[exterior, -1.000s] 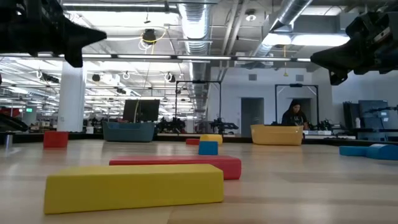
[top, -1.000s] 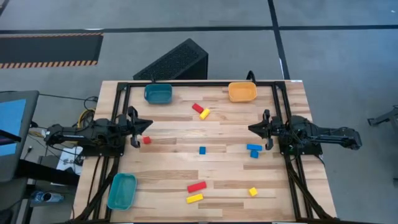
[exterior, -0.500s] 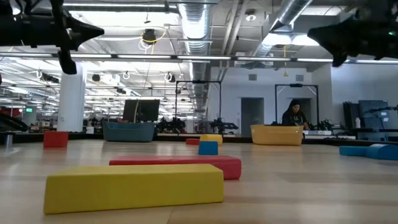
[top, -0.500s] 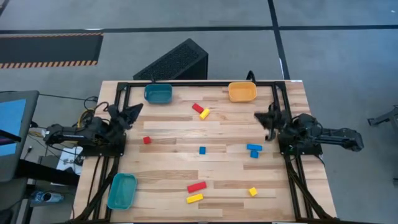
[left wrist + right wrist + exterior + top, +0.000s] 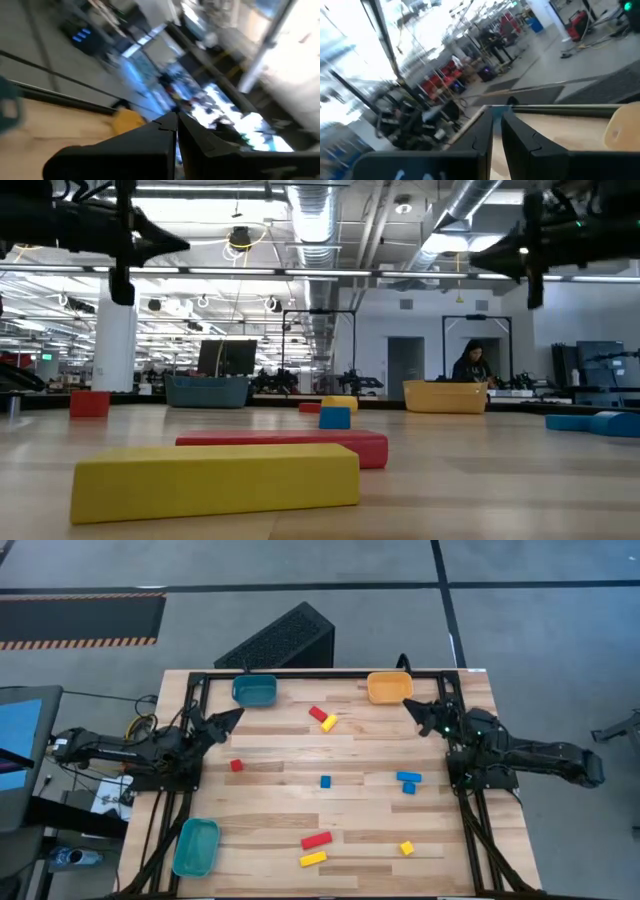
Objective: Sort & place blocks by color
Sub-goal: Put the middle right blue block into the yellow bin
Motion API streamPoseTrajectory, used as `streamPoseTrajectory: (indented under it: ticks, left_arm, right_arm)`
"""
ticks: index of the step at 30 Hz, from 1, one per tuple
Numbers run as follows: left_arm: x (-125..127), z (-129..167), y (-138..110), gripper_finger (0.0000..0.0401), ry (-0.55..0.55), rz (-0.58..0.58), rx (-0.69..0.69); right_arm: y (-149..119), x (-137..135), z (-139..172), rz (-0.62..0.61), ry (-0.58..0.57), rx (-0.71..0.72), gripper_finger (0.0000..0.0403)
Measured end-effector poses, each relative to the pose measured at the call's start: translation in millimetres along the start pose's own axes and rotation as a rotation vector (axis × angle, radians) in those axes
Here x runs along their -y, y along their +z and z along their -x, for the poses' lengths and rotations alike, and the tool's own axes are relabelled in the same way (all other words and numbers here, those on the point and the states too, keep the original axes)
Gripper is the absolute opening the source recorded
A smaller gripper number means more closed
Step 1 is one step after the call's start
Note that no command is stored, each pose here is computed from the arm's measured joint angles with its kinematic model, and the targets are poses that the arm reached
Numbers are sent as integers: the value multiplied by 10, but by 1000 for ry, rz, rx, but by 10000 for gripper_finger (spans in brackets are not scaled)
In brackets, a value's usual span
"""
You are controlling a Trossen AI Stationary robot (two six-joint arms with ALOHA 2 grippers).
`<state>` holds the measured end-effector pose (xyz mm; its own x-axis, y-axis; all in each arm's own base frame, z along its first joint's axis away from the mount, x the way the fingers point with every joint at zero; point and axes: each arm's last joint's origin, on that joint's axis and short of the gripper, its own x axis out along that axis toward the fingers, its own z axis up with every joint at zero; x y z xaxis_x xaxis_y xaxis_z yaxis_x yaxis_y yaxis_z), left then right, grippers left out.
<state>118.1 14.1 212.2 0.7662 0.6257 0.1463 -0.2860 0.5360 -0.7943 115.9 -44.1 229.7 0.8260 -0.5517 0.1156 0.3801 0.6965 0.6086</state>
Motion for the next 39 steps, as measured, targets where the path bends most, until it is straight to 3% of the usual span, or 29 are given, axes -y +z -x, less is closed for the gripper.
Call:
streamPoseTrajectory:
  ticks: [5, 9, 12, 17, 26, 34, 39]
  left_arm:
    - [-17, -25, 12, 0, 117, 74, 108]
    - [-21, -19, 29, 0, 138, 124, 146]
    - [-13, -8, 53, 0, 134, 99, 155]
    - [-7, 0, 94, 0, 124, -37, 150]
    - [8, -60, 49, 0, -64, -175, -40]
    - [147, -178, 114, 0, -79, -278, -52]
    - [284, -296, 135, 0, -71, -428, -59]
  right_arm:
    - [316, -278, -215, 162, 5, 40, 66]
    - [474, -435, -357, 326, -2, 41, 66]
    - [584, -517, -455, 351, -9, 61, 66]
    - [696, -580, -575, 348, -47, 46, 66]
    - [483, -504, -746, 356, -285, -391, 66]
    - [79, -470, -720, 399, -309, -768, 66]
    - [-197, -430, -604, 413, -415, -1013, 76]
